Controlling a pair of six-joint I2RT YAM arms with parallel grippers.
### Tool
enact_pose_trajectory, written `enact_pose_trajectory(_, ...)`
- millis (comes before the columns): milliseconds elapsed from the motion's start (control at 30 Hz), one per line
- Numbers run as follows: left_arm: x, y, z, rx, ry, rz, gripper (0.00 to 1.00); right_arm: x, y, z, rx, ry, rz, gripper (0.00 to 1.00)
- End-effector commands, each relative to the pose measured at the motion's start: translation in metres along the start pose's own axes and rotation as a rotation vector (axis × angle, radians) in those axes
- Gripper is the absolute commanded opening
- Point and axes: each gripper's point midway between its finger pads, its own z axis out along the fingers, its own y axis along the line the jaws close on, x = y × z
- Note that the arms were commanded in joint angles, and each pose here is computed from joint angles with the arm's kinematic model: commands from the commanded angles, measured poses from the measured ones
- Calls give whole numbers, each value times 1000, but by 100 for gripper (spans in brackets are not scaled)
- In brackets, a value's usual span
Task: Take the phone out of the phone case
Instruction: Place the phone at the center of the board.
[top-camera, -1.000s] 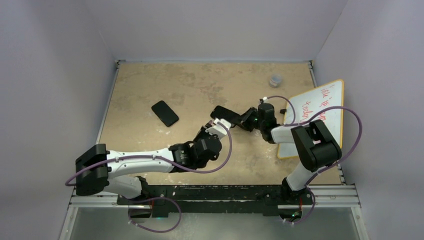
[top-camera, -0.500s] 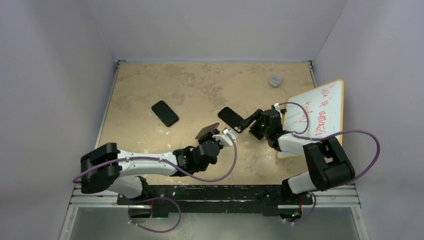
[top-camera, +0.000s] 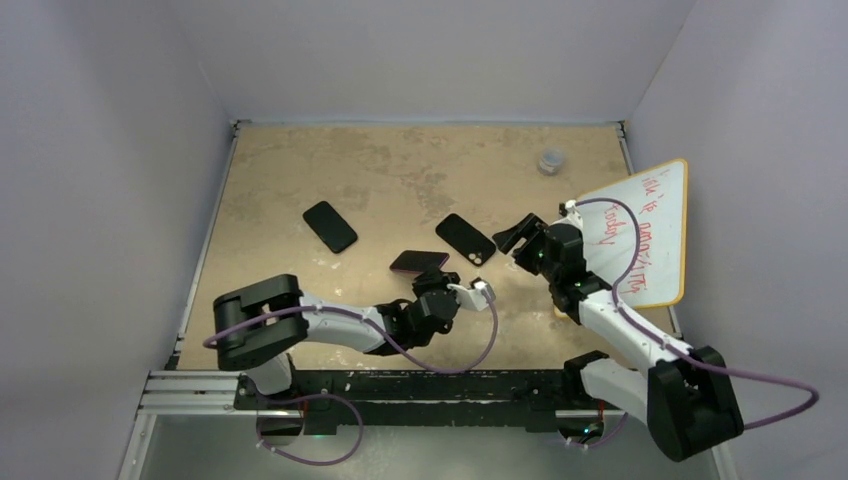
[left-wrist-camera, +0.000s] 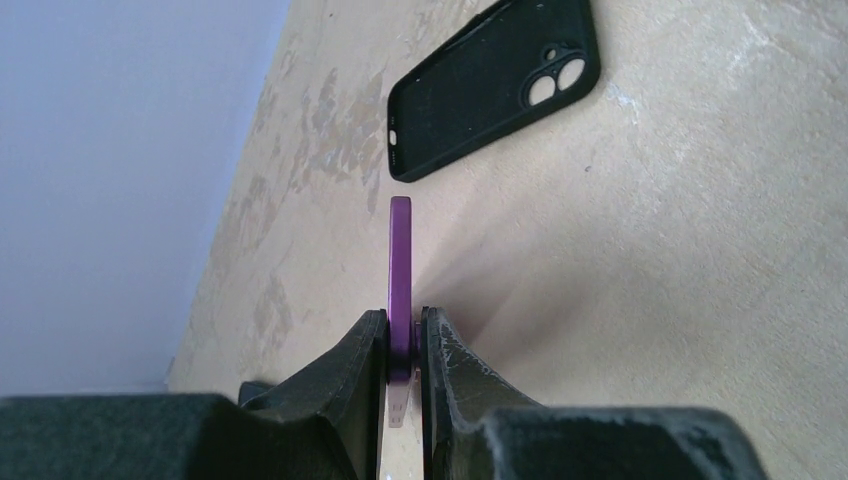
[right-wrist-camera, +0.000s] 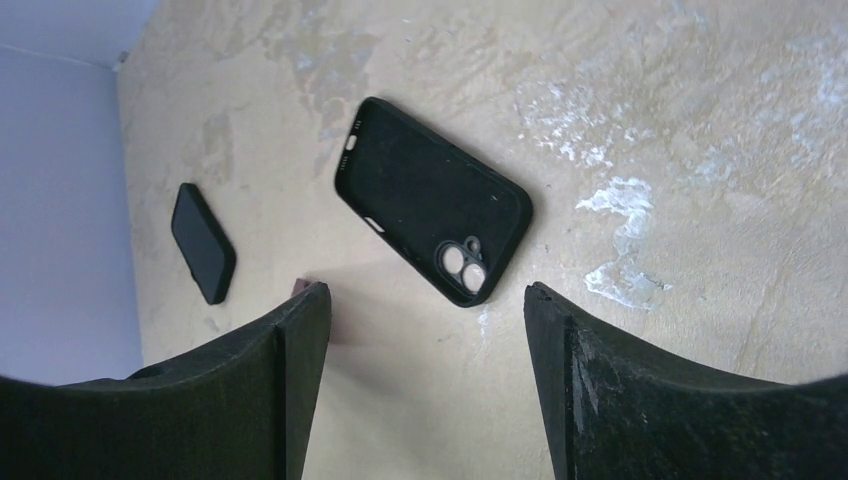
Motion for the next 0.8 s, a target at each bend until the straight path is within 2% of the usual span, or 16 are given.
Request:
enact_pose_trajectory(0, -21, -4, 16, -25, -76, 70, 0, -15, 7, -17, -15, -48, -84, 73)
enact_pose_trajectory(133, -10, -22, 29, 5, -67, 108, 0, -29, 19, -33, -49, -98, -123, 74)
enact_pose_trajectory(367, -14, -39, 45, 29, -107, 133, 1, -43, 17, -48, -49, -184, -127, 76)
enact_pose_trajectory(767, -6, -55, 41, 88, -84, 45, 26, -50, 9, -54, -8, -230, -122, 76)
